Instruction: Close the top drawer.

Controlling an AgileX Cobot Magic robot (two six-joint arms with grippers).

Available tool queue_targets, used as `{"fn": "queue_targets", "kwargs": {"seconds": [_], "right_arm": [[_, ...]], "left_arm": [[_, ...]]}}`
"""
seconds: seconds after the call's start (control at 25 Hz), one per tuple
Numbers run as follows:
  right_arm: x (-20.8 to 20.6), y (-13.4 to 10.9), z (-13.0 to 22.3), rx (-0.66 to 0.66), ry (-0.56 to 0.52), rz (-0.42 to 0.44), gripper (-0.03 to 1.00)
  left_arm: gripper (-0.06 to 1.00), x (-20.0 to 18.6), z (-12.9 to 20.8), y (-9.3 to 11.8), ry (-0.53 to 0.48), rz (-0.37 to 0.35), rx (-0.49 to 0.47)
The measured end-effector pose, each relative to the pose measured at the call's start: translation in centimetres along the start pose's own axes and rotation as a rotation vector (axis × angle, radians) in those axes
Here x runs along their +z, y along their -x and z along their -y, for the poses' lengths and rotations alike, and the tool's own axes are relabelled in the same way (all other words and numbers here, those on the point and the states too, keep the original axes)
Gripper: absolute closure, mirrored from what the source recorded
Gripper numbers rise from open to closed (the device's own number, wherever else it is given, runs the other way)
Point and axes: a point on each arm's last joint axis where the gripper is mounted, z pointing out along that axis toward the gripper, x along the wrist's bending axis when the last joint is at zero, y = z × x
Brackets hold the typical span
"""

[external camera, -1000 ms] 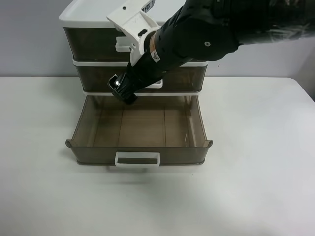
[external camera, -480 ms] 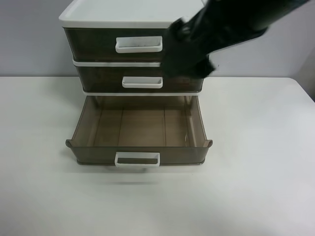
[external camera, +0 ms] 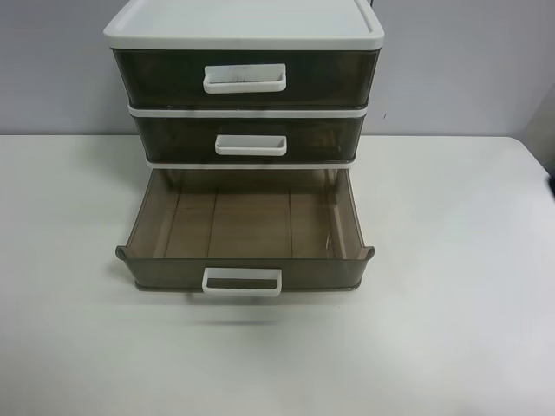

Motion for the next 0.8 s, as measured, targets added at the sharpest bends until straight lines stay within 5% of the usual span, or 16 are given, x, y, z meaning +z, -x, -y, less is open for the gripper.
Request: {"fn": "queue_targets", "kwargs": {"seconds": [0.4,0.8], "right_arm": [[-1.6,0.2,8.4,0.047,0.118,0.004,-0.01],[1.6,-0.8,13.2,0.393,0.077,0.33,-0.01]], "left_arm": [[-0.05,0.0,0.0,0.0,0.0,0.0,0.0],[-0.05,0.0,0.0,0.0,0.0,0.0,0.0]]}}
